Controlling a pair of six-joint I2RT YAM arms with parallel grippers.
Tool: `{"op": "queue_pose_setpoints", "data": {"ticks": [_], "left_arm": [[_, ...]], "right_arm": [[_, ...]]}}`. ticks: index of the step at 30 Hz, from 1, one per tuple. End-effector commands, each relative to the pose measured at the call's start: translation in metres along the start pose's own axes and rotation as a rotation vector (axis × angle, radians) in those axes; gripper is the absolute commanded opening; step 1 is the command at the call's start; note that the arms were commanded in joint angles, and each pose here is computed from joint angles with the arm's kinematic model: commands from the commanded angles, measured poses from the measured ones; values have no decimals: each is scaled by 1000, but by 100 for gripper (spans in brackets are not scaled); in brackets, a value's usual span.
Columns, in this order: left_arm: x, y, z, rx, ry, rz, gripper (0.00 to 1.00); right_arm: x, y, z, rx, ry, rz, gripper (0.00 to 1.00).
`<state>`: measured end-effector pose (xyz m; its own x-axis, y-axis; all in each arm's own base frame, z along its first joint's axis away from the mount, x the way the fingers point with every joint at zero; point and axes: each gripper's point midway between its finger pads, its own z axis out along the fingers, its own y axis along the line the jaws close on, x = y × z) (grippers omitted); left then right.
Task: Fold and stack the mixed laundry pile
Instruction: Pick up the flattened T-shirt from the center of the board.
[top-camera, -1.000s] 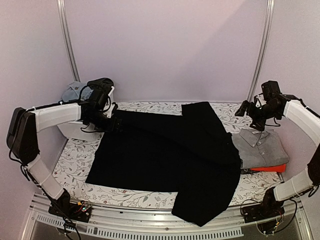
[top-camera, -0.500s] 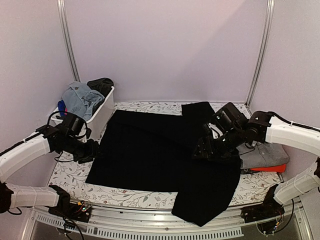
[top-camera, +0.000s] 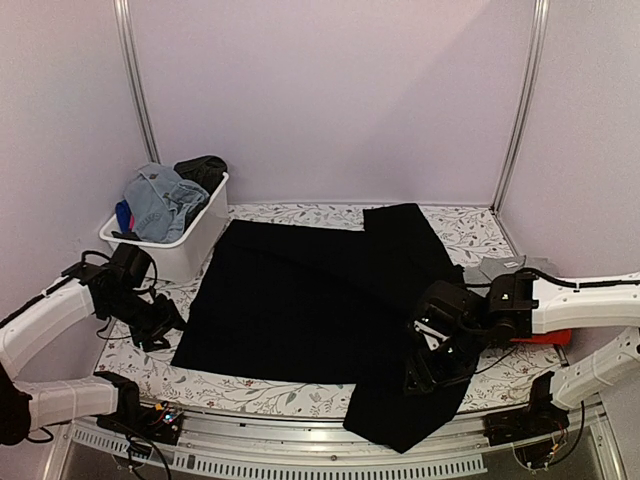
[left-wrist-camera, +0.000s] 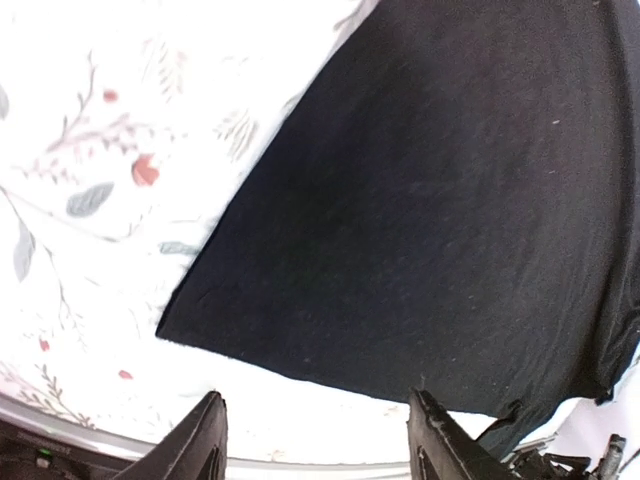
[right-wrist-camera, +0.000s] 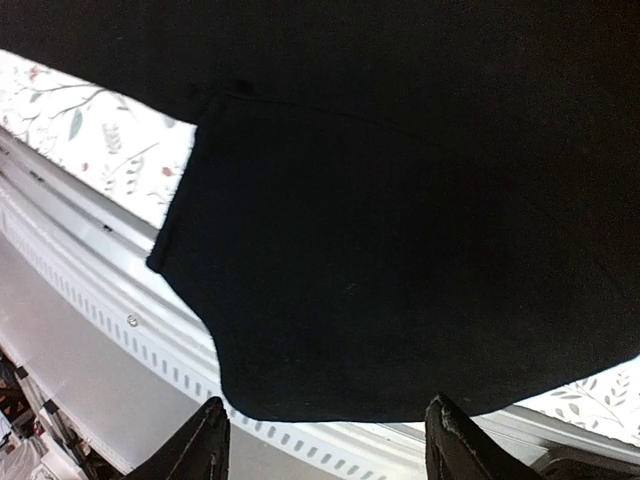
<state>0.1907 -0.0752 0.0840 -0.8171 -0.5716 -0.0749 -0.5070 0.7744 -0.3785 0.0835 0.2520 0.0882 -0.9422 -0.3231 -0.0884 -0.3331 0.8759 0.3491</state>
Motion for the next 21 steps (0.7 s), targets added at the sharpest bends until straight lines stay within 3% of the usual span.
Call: {"op": "queue_pose_setpoints", "data": {"ticks": [1,10,13,21], "left_arm": [[16,7,4,22,57,-122,61],[29,26,19,-41,110,-253,55],[31,38,21,-109,116,-292,49],[37,49,33,-178,159,-362,48]], "right_arm": [[16,-40,4,199,48,114,65],[46,-66,8,252,98,331,61],[44,-57,8,206,101,276,59],[48,-56,23,276,210,101,58]]}}
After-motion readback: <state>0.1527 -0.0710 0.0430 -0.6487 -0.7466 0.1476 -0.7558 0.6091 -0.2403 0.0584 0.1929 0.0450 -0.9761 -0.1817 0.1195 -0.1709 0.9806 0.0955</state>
